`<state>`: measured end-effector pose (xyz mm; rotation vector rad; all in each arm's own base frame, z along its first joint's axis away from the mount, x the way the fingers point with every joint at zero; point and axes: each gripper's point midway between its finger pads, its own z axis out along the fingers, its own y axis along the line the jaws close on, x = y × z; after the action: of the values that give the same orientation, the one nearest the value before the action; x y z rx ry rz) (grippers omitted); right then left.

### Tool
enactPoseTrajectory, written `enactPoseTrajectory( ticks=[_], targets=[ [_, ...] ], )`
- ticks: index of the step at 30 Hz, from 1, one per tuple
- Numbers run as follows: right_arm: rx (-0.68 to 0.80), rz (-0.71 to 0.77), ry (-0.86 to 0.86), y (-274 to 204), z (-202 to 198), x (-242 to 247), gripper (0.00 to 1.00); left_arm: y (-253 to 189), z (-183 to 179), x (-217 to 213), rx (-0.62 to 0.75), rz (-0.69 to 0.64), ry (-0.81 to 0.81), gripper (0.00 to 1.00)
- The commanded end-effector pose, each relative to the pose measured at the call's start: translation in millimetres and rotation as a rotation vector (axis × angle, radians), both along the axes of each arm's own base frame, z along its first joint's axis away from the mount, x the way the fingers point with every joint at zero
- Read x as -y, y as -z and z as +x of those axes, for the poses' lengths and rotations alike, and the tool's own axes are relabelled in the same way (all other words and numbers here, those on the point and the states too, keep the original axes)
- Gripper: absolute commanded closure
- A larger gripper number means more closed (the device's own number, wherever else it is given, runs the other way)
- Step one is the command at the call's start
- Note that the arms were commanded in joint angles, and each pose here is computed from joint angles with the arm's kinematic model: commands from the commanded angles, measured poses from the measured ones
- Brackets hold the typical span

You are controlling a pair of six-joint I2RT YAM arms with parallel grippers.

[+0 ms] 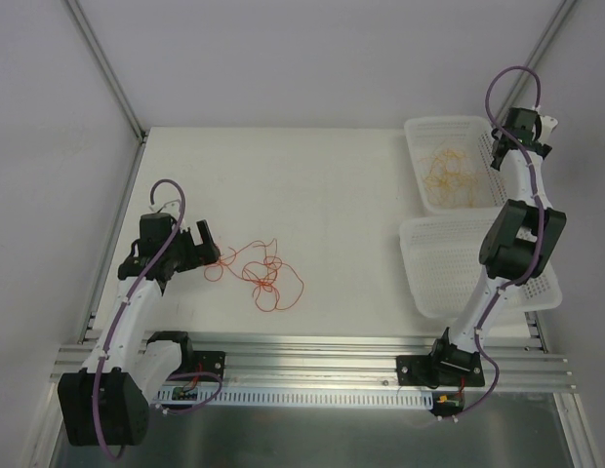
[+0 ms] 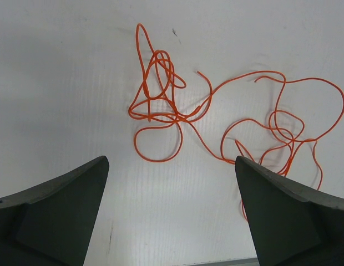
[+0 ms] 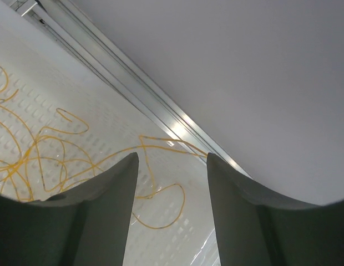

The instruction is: Untangle the cables

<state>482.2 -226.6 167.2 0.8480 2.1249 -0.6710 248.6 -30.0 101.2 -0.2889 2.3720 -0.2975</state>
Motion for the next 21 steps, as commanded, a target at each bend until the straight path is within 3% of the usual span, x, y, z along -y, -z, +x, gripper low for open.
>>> enactPoseTrajectory(
  ticks=[1,12,18,21],
  targets=[
    [0.010,-0.007,-0.116,-15,4,9,0.44,2,3,4,0.006,0.000,0.034,0.01],
    [-0.069,-0.049,-0.201,-11,-1,21,0.51,3,5,7,0.009,-0.012,0.052,0.01],
    [-0.079,0.003,-0.226,4,-2,18,0.68,4,5,8,0.008,-0.016,0.057,0.01],
    [-0.073,0.020,-0.240,5,-2,13,0.83,3,5,9,0.011,-0.017,0.058,0.01]
  ],
)
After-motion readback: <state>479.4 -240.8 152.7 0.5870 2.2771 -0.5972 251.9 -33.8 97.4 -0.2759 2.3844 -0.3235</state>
